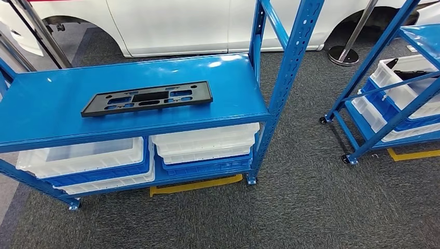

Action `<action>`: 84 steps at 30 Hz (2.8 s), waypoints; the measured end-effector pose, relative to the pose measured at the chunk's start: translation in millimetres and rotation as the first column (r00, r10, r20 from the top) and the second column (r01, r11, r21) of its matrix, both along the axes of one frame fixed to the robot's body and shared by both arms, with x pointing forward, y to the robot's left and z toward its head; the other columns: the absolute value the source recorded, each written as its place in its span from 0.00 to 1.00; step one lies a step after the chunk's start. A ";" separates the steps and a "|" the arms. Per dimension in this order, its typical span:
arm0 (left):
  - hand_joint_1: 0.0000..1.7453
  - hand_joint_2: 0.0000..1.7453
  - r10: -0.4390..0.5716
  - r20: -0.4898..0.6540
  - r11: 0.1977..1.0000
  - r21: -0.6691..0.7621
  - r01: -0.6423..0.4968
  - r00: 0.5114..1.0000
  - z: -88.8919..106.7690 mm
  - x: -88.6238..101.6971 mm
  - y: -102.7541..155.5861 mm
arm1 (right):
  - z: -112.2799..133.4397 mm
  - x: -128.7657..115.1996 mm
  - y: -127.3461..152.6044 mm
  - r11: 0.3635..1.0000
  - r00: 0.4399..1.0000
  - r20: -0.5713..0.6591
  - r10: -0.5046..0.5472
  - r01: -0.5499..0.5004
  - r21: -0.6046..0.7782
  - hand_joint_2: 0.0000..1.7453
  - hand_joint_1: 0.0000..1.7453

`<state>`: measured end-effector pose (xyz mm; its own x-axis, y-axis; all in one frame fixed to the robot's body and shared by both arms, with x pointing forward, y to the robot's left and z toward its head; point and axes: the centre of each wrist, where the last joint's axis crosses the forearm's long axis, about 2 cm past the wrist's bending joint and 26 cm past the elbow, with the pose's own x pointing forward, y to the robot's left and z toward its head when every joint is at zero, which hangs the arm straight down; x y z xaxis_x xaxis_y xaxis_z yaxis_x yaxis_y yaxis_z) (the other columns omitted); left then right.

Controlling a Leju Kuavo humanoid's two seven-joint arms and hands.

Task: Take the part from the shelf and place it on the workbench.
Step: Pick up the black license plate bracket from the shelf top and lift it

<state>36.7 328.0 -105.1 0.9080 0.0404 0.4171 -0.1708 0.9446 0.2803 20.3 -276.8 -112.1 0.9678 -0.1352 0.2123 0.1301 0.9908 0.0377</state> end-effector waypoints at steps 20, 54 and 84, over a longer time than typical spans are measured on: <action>0.00 0.00 -0.305 0.283 0.789 0.609 0.075 0.909 73.0 81.6 60.3 | 0.3 2.5 19.3 0.997 0.998 -0.020 -0.054 0.055 0.059 0.00 0.00; 0.00 0.00 -0.878 0.044 -0.033 0.988 -0.151 0.476 282.6 247.6 100.9 | 1.6 13.6 29.7 0.991 1.000 -0.013 0.005 -0.003 0.133 0.00 0.00; 0.00 0.00 -0.894 0.074 0.018 0.991 -0.129 0.442 271.8 242.1 104.5 | 1.5 12.8 30.8 0.991 1.000 -0.013 0.007 -0.005 0.130 0.00 0.00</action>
<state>278.7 432.5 166.7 0.0255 -0.9977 0.0626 -0.4463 0.0447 0.8938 33.1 -246.0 -110.6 0.9713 -0.1552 0.1802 0.1258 0.9783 0.1646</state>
